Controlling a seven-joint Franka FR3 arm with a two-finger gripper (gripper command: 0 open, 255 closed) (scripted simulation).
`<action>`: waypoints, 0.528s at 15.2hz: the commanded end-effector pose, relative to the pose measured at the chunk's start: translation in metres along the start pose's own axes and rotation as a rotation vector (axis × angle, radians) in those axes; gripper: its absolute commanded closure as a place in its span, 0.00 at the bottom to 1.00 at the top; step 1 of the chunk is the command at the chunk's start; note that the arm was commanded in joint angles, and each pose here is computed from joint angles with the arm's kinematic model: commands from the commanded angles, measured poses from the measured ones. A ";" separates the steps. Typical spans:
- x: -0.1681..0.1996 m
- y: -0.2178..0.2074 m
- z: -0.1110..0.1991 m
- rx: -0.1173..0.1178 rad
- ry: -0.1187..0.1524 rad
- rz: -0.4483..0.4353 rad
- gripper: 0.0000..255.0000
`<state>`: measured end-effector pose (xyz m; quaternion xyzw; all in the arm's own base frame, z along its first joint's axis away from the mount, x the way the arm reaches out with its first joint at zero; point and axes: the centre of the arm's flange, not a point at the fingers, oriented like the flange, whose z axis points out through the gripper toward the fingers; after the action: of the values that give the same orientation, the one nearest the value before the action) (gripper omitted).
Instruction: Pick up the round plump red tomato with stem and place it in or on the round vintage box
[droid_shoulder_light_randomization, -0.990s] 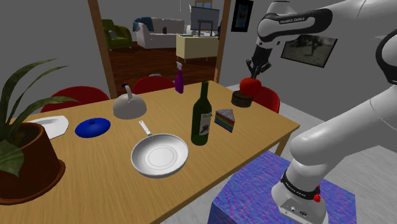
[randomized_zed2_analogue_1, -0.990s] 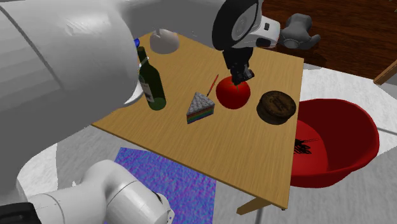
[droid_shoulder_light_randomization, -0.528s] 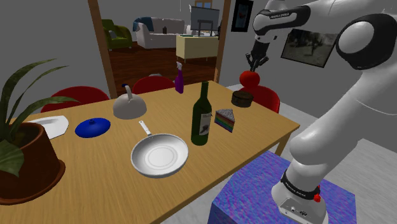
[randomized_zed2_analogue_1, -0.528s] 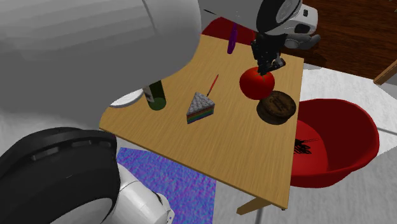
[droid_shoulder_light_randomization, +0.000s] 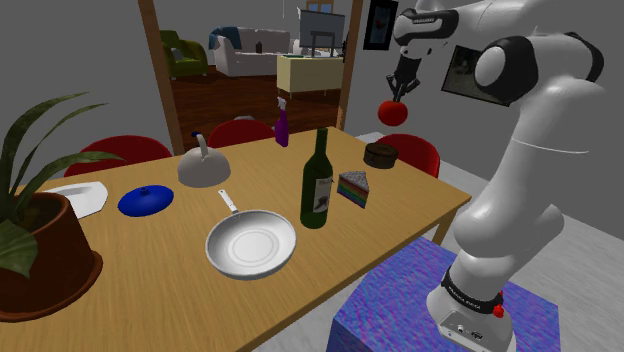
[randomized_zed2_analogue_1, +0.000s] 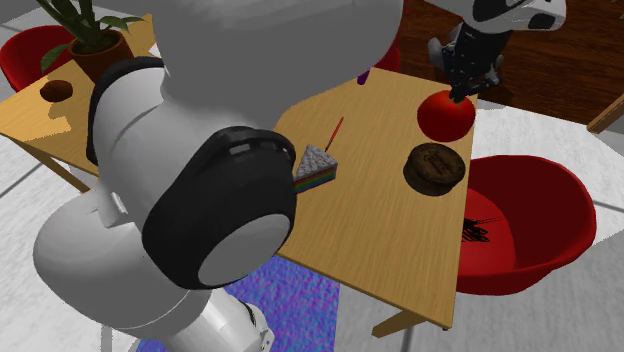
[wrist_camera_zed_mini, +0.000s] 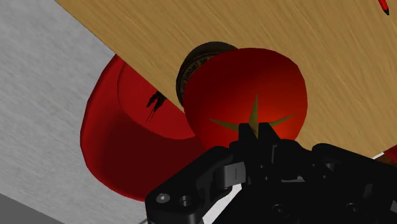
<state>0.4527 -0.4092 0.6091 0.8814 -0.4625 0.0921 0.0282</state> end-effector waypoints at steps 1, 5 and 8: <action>0.028 0.004 0.004 0.000 0.001 -0.002 1.00; 0.063 0.009 0.010 0.000 0.001 -0.002 1.00; 0.060 0.010 0.026 0.000 0.001 -0.002 1.00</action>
<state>0.4807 -0.4660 0.5990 0.8817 -0.4619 0.0920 0.0282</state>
